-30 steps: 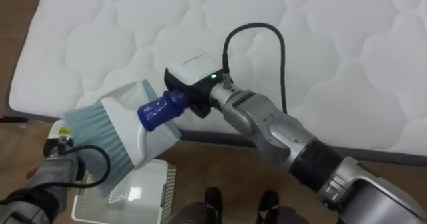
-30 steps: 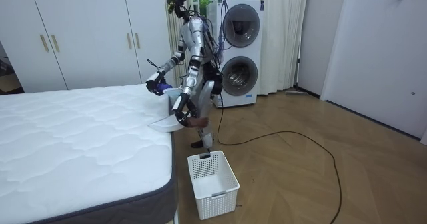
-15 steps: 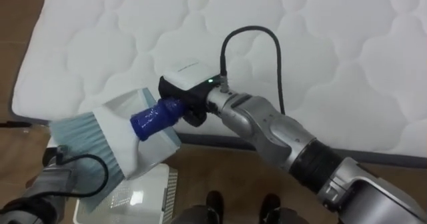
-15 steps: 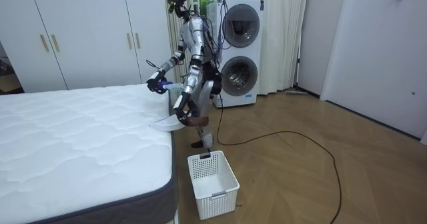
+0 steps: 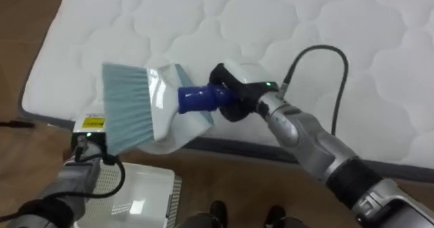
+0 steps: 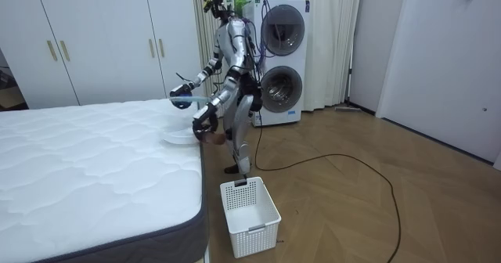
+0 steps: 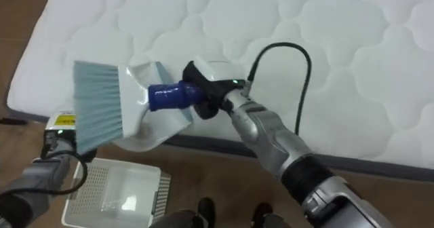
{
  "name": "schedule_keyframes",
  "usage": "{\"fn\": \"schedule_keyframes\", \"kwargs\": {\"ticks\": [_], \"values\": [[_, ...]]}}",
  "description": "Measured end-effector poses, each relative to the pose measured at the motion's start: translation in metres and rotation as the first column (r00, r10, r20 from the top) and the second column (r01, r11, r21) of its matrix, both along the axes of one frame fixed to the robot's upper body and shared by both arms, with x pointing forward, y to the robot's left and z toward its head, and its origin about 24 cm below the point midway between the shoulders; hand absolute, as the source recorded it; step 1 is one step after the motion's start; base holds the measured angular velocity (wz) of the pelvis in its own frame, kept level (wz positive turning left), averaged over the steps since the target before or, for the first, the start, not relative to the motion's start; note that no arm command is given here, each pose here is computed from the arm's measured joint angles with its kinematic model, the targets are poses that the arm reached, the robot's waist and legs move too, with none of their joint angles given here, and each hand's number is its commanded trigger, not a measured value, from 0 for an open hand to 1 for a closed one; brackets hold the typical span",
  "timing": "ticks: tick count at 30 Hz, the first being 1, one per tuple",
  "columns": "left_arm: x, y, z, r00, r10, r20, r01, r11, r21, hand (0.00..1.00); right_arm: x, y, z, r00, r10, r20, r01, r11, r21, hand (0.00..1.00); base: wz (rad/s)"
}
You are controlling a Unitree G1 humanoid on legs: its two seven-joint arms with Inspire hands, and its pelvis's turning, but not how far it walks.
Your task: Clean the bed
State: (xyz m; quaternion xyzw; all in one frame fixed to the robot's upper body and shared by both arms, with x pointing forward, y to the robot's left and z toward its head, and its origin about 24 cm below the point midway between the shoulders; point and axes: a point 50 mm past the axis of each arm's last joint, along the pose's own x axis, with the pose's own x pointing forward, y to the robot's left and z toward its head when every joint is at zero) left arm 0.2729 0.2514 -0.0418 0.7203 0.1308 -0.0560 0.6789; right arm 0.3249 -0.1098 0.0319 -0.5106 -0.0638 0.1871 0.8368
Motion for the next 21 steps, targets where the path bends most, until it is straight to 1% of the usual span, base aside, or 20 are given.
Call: {"fn": "schedule_keyframes", "kwargs": {"ticks": [1,3,4,5,6,7,8,10,12,13,15,18,19,21], "values": [[-0.002,-0.001,0.0,1.0,-0.004,0.011,0.004,1.0,-0.011,1.0,0.001,-0.007,-0.002,0.999,-0.034,-0.001,0.034,0.999,0.01,0.88,0.11],[-0.006,-0.007,0.0,0.999,-0.03,0.04,0.032,0.998,-0.053,1.0,-0.002,-0.04,-0.009,0.984,-0.18,0.002,0.18,0.982,0.055,0.63,0.07],[-0.007,-0.007,0.001,0.998,-0.027,0.05,0.03,0.998,-0.063,1.0,-0.003,-0.047,-0.009,0.977,-0.213,0.007,0.212,0.975,0.066,0.59,0.0],[-0.009,-0.006,0.003,0.997,-0.019,0.072,0.024,0.997,-0.074,1.0,-0.004,-0.058,-0.009,0.963,-0.27,0.02,0.268,0.959,0.09,0.4,0.0],[-0.01,-0.005,0.005,0.996,-0.008,0.093,0.016,0.996,-0.085,1.0,-0.005,-0.069,-0.008,0.945,-0.326,0.034,0.32,0.94,0.118,0.09,0.0],[-0.011,-0.004,0.005,0.995,-0.004,0.101,0.013,0.996,-0.09,1.0,-0.007,-0.075,-0.008,0.935,-0.353,0.038,0.346,0.929,0.132,0.03,0.0],[-0.014,-0.003,0.007,0.993,0.002,0.116,0.009,0.995,-0.096,1.0,-0.011,-0.085,-0.011,0.915,-0.402,0.041,0.392,0.907,0.157,0.0,0.0],[-0.018,-0.002,0.007,0.991,0.008,0.13,0.006,0.994,-0.109,1.0,-0.021,-0.099,-0.019,0.883,-0.469,0.025,0.458,0.871,0.178,0.0,-0.08],[-0.022,-0.002,0.01,0.986,0.016,0.165,0.005,0.991,-0.131,1.0,-0.038,-0.116,-0.033,0.838,-0.543,-0.047,0.538,0.812,0.225,0.0,-0.1],[-0.024,-0.002,0.01,0.984,0.021,0.176,0.003,0.991,-0.136,1.0,-0.041,-0.119,-0.036,0.828,-0.557,-0.066,0.556,0.797,0.237,0.0,-0.04],[-0.027,-0.006,0.012,0.979,0.025,0.203,0.007,0.988,-0.156,1.0,-0.052,-0.132,-0.042,0.776,-0.622,-0.105,0.623,0.729,0.282,0.0,0.0],[-0.033,-0.011,0.015,0.974,0.02,0.227,0.021,0.983,-0.18,1.0,-0.063,-0.141,-0.047,0.725,-0.674,-0.14,0.676,0.658,0.33,0.0,-0.01],[-0.034,-0.011,0.016,0.972,0.022,0.235,0.022,0.983,-0.184,1.0,-0.065,-0.143,-0.047,0.718,-0.681,-0.141,0.682,0.649,0.338,0.0,0.03],[-0.038,-0.01,0.02,0.965,0.024,0.259,0.024,0.983,-0.181,1.0,-0.075,-0.151,-0.046,0.687,-0.71,-0.157,0.706,0.6,0.377,0.0,0.0]]}}
